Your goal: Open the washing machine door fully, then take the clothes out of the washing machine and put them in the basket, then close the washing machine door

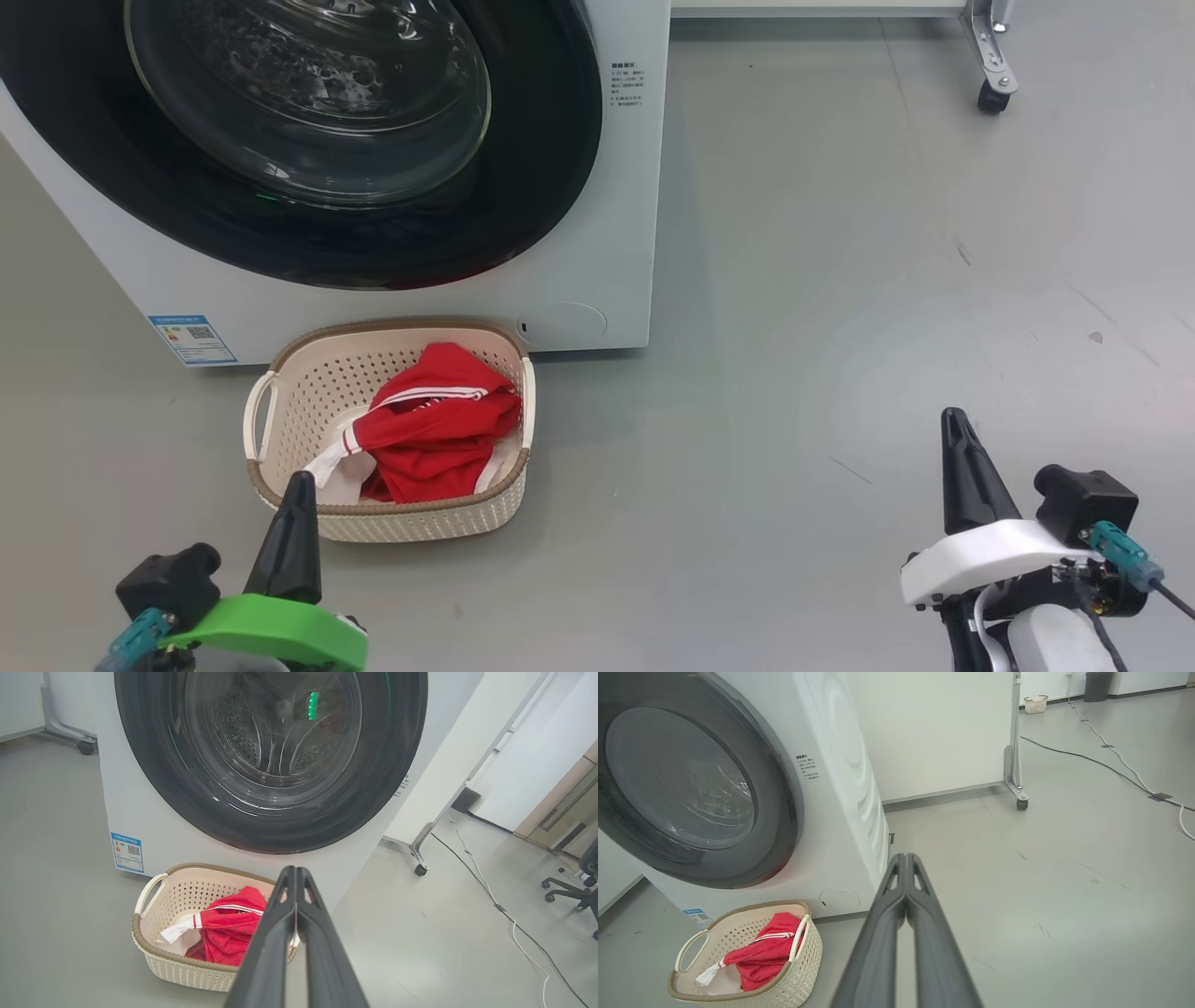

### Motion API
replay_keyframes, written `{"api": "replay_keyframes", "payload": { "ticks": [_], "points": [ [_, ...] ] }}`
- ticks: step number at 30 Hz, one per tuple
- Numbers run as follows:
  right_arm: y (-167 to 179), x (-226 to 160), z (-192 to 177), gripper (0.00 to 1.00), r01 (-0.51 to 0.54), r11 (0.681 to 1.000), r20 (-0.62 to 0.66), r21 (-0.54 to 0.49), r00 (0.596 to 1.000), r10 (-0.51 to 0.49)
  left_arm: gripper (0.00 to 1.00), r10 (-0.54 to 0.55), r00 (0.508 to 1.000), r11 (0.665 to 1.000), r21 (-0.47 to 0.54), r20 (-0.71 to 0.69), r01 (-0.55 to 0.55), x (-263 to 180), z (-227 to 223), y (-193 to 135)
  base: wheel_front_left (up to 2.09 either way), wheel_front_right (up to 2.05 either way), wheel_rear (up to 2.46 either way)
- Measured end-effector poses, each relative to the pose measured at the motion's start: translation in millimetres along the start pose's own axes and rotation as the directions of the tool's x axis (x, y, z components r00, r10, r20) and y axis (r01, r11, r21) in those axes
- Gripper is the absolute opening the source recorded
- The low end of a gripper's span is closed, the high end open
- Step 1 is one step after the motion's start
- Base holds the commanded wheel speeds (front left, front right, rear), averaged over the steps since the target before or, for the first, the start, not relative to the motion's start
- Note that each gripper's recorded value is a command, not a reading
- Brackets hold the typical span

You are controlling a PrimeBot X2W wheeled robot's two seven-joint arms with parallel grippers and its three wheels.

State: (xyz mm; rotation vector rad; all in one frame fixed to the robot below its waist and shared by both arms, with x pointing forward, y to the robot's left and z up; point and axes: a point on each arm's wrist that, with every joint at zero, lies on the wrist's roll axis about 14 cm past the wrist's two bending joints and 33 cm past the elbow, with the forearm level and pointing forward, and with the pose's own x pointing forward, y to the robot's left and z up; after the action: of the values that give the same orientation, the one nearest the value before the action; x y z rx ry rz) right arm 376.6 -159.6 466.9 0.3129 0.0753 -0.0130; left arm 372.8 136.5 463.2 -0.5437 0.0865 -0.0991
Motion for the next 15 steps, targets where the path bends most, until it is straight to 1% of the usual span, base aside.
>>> {"api": "replay_keyframes", "payload": {
  "ticks": [2, 3, 6, 15],
  "points": [
    [-1, 0, 0, 0.00, 0.005, 1.000, -0.005, 0.016, 1.000, -0.005, 0.00, 0.005, 1.000, 1.000, -0.017, 0.002, -0.005, 0, 1, 1, 0.00, 0.00, 0.00],
    [-3, 0, -1, 0.00, 0.015, 0.998, -0.011, 0.053, 1.000, -0.015, 0.00, 0.011, 1.000, 0.999, -0.036, 0.000, -0.011, 0, 1, 2, 0.00, 0.00, 0.00],
    [-5, 0, -2, 0.00, 0.024, 0.994, -0.020, 0.111, 1.000, -0.022, 0.00, 0.021, 1.000, 0.997, -0.072, 0.000, -0.021, 0, 2, 4, 0.00, 0.00, 0.00],
    [-12, -1, -3, 0.00, 0.055, 0.973, -0.046, 0.222, 0.998, -0.046, 0.00, 0.050, 0.999, 0.984, -0.168, -0.004, -0.050, -1, 5, 10, 0.00, 0.00, 0.00]
  ]
}}
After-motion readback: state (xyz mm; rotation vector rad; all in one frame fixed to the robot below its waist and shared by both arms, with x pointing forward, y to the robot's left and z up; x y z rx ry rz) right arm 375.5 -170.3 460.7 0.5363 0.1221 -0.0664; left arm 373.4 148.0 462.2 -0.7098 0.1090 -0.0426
